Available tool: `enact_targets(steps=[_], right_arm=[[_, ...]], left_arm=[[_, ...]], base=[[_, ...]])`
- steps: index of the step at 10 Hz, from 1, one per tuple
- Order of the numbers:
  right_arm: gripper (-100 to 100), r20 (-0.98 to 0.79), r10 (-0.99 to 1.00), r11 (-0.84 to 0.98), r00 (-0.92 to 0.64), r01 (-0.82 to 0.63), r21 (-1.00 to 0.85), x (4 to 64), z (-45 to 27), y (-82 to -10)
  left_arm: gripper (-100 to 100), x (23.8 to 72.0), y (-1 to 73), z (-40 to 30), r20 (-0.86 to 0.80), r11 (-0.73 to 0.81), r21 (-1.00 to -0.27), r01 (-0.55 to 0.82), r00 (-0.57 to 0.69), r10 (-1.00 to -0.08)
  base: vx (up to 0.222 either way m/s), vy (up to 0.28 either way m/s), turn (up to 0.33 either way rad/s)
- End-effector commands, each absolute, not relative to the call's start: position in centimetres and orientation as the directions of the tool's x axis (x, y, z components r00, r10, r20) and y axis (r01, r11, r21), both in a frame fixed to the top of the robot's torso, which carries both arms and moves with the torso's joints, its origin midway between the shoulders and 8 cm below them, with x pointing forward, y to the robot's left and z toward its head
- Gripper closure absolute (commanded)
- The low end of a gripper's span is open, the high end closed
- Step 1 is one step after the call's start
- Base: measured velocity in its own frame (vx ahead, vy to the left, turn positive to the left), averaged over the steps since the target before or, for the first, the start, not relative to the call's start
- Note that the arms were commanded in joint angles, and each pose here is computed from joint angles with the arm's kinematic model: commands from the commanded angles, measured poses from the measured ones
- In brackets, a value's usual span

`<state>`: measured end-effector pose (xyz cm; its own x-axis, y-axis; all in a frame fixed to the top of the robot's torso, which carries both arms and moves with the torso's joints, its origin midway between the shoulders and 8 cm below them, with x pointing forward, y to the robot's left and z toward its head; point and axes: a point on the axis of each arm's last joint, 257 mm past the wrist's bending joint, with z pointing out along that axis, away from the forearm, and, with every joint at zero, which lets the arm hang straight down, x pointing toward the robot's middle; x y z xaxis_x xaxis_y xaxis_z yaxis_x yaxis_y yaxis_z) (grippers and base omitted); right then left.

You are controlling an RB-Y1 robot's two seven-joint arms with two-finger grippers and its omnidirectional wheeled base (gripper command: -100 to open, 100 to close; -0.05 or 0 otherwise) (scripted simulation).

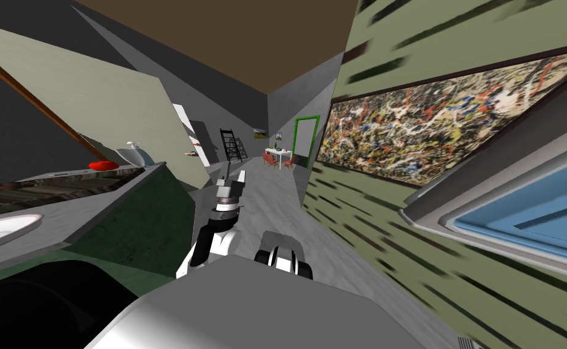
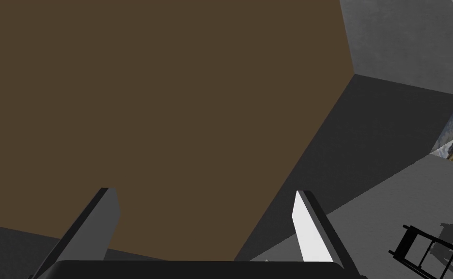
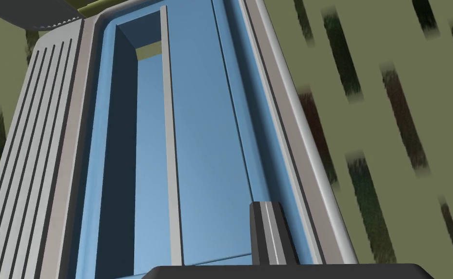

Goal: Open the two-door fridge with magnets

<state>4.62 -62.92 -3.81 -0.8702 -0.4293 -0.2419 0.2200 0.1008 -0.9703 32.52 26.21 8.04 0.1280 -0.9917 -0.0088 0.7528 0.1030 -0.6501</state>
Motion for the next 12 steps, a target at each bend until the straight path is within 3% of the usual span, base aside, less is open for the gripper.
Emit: enact_targets(steps=[1,6,7,12], right_arm=[[-100,-0.243,-0.430,0.102,-0.870,0.221,-0.970,4.4,-2.5,-62.3],[-100,-0.241,-0.432,0.106,-0.869,0.217,-0.970,4.1,-0.8,-61.7],[0,-0.242,-0.432,0.106,-0.869,0.218,-0.970,4.1,-0.7,-61.7],[0,-0.242,-0.432,0.106,-0.869,0.218,-0.970,4.1,-0.8,-61.7]], left_arm=[[0,32.5,26.2,8.0,-0.009,0.103,-0.650,0.753,0.128,-0.992],[0,32.5,26.2,8.0,-0.009,0.103,-0.650,0.753,0.128,-0.992],[0,32.5,26.2,8.0,-0.009,0.103,-0.650,0.753,0.128,-0.992],[0,32.5,26.2,8.0,-0.009,0.103,-0.650,0.753,0.128,-0.992]], base=[[0.010,-0.027,0.004],[0.011,-0.019,-0.001],[0.000,0.000,0.000],[0.000,0.000,0.000]])
